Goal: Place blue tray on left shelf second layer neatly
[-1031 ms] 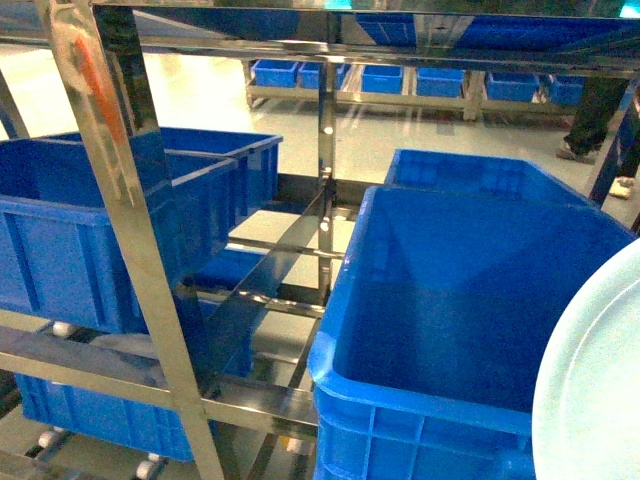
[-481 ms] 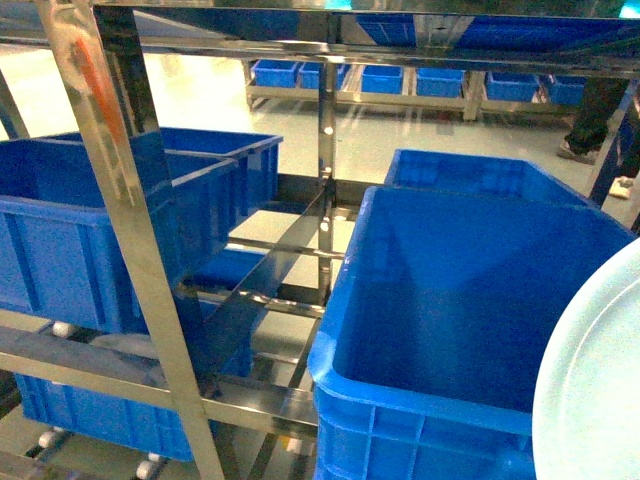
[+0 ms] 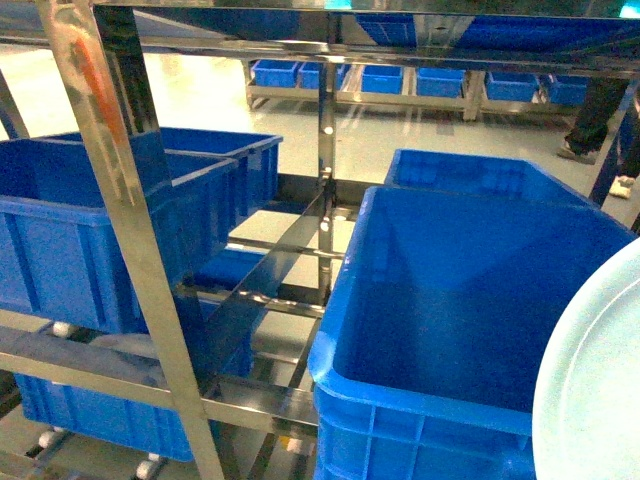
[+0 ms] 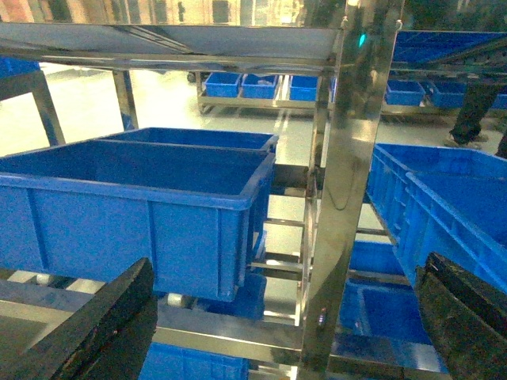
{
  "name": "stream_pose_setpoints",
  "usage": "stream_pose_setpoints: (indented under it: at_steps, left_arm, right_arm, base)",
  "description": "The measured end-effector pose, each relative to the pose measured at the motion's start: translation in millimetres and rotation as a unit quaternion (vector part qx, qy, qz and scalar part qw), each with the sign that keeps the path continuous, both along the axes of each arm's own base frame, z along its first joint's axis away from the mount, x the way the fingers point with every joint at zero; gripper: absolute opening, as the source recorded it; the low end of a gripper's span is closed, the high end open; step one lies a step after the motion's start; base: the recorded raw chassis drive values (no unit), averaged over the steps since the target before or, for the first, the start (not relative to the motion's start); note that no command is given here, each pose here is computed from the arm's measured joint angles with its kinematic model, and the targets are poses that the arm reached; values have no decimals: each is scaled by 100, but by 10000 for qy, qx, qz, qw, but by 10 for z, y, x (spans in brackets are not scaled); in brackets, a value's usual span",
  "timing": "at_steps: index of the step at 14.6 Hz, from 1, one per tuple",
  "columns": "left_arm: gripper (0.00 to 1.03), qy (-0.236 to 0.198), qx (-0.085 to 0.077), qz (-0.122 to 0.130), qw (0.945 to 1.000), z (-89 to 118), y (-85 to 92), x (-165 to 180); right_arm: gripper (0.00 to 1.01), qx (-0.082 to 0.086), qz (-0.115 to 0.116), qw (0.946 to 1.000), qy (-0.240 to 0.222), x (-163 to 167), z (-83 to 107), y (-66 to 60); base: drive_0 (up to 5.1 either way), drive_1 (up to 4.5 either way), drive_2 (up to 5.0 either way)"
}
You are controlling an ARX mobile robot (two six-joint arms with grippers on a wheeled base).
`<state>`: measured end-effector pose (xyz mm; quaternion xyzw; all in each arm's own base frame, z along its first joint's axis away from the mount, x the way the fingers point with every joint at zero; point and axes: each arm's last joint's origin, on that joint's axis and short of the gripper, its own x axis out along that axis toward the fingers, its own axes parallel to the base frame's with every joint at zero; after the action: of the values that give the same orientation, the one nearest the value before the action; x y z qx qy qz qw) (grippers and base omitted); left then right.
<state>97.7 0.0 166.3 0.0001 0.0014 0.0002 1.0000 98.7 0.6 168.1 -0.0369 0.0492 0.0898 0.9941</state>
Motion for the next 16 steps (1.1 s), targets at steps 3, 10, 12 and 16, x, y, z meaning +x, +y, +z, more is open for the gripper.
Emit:
stream_pose_setpoints:
  at_steps: [3,10,12,16]
  left_arm:
    - [98,0,0,0,10000,0,0,0]
    - [98,0,0,0,10000,0,0,0]
    - [98,0,0,0,10000,0,0,0]
    - [98,0,0,0,10000,0,0,0]
  right_arm:
    - [2,-58,172,9998,-123,37,29,59]
    - [2,20,199,9997,-162,268,124,109]
    - [2,38,192,9995,-235,401,165,120]
    - [2,46,45,9998,-162,639,98,114]
  base:
    - [0,0,0]
    - [0,0,0]
    - [0,0,0]
    - [0,0,0]
